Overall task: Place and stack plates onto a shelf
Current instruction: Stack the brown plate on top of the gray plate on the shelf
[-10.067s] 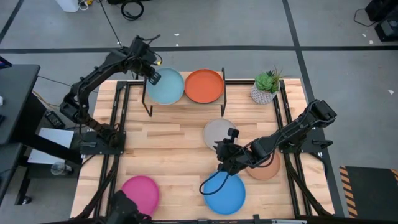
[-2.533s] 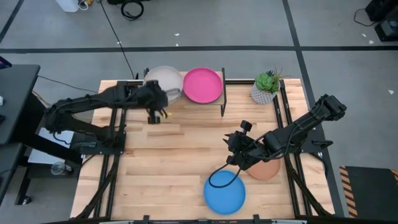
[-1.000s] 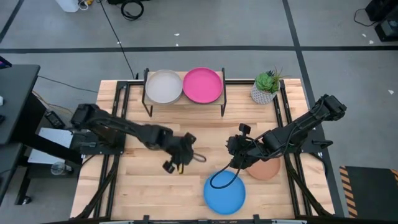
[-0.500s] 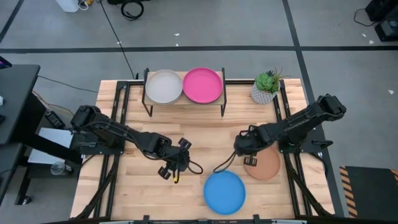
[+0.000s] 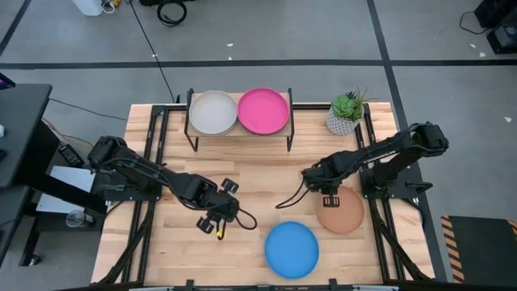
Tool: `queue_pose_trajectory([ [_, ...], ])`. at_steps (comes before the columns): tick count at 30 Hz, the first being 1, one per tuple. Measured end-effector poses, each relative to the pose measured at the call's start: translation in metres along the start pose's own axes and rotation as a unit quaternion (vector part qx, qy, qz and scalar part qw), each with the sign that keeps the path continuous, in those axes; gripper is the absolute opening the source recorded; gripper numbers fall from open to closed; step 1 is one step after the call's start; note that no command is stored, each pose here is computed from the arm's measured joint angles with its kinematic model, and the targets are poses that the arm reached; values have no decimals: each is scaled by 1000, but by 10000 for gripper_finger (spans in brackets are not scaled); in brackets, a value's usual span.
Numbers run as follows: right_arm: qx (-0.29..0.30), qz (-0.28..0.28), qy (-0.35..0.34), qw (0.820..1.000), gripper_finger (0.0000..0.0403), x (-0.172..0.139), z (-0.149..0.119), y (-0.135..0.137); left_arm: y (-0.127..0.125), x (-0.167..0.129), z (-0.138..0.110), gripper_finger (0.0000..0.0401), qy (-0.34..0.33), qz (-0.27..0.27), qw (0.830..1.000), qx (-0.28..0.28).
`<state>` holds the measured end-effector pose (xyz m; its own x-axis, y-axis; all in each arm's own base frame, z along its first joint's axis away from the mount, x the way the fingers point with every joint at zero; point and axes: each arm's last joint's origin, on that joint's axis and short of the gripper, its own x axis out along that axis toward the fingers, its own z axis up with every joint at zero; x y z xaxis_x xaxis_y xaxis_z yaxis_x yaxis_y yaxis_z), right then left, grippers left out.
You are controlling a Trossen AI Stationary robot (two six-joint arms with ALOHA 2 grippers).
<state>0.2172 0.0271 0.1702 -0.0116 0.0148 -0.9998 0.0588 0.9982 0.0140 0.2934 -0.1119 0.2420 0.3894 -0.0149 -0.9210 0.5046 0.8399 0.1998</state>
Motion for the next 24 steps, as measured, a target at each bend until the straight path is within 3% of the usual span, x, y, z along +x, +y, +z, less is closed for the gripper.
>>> queue_pose_trajectory([
  [6,-8,10,-1,1000,90,15,-1,-4,1,-4,-2,142,2,14,1000,-3],
  [16,-29,-5,52,998,86,35,-1,-5,2,-8,-2,142,-5,19,1000,-3],
  [24,-40,0,59,997,17,25,3,-6,1,-19,-10,142,13,17,1000,-5],
])
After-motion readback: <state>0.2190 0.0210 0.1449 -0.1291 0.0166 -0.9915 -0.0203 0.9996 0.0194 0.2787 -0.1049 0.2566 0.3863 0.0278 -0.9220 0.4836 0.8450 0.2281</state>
